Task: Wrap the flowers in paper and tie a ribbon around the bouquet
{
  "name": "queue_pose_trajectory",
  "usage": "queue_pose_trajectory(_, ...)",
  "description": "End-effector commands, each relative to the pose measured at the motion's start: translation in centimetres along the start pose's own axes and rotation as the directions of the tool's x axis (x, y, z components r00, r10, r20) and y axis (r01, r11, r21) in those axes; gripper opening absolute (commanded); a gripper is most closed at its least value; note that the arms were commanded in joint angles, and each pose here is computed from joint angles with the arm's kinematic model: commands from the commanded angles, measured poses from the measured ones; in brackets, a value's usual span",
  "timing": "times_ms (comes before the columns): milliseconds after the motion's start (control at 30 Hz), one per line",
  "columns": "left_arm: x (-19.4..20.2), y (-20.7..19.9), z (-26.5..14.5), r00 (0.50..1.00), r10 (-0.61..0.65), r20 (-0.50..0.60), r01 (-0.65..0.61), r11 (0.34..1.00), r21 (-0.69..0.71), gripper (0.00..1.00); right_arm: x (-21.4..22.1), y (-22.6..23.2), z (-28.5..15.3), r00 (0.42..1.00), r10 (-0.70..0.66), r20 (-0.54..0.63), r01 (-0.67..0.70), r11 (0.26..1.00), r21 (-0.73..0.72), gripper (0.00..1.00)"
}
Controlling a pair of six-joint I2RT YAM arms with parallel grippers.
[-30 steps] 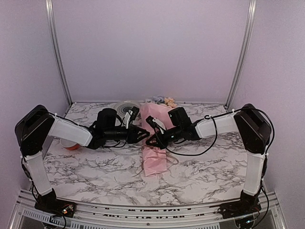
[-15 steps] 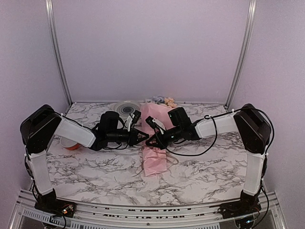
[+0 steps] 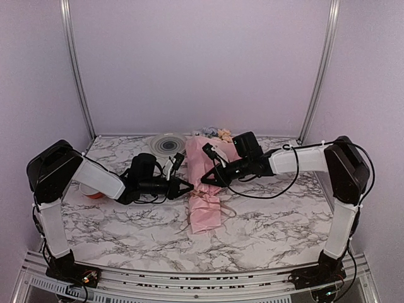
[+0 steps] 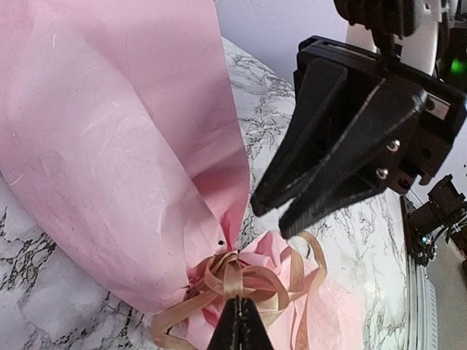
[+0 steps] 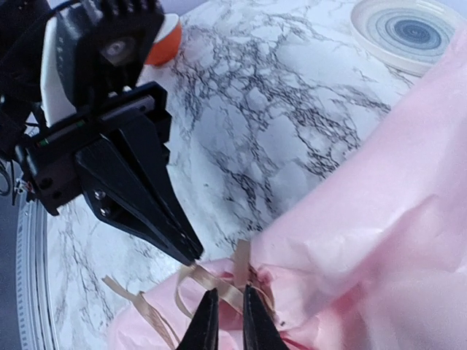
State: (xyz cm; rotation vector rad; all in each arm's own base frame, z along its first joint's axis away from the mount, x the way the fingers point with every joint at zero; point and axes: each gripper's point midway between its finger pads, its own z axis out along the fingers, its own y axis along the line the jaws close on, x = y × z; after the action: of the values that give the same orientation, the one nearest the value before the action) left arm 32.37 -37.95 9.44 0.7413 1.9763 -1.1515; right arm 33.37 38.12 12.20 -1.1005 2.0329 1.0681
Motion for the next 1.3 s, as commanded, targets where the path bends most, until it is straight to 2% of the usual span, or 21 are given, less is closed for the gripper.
queue_pose_trajectory(0,-0.9,-0.5,-0.6,0.999,0.019,0.028,-0.02,1.0,0.014,0.0,-0.3,-1.6,-0.4,0.999,0.02,-0.028,-0.018,0.997,0.08,0.1)
queue_pose_trajectory(167,-0.2,-0.5,-0.8,1.0,0.011,0.014,-0.011,1.0,0.015,0.0,0.0,-2.5,0.7,0.997,0.004,-0.077,0.006,0.993,0.12,0.1)
queue_pose_trajectory(367,0.6,-0.8,-0.7,1.0,0.0,-0.006,0.001,0.999,0.038,0.0,1.5,-2.1,2.6,0.987,-0.027,-0.156,0.044,0.993,0.109,0.15)
queue_pose_trajectory(500,0.7,-1.0,-0.7,1.0,-0.004,-0.012,0.005,0.999,0.053,0.0,2.1,-2.6,2.9,0.984,-0.02,-0.177,0.042,0.992,0.119,0.26)
queue_pose_trajectory(767,0.6,-1.3,-1.0,1.0,0.006,-0.01,-0.006,0.998,0.062,0.0,3.5,-0.9,3.7,0.976,-0.037,-0.216,0.037,0.999,-0.006,0.29)
queue_pose_trajectory(800,0.6,-1.4,-1.0,1.0,0.009,-0.008,-0.009,0.998,0.062,0.0,3.6,-0.7,3.7,0.974,-0.043,-0.221,0.041,0.999,-0.016,0.27)
queue_pose_trajectory(900,0.3,-1.5,-1.0,1.0,0.019,-0.004,-0.018,0.998,0.065,0.0,3.5,-1.2,3.5,0.974,-0.041,-0.223,0.042,0.999,-0.001,0.05)
queue_pose_trajectory(933,0.2,-1.6,-1.0,1.0,0.019,-0.002,-0.019,0.997,0.068,0.0,3.1,-1.3,3.3,0.977,-0.036,-0.21,0.037,0.999,0.005,0.0)
queue_pose_trajectory(1267,-0.1,-2.6,-1.5,0.999,0.037,0.004,-0.038,0.995,0.097,0.0,-3.3,-2.4,-1.1,0.999,-0.008,0.038,0.004,0.995,0.102,0.0)
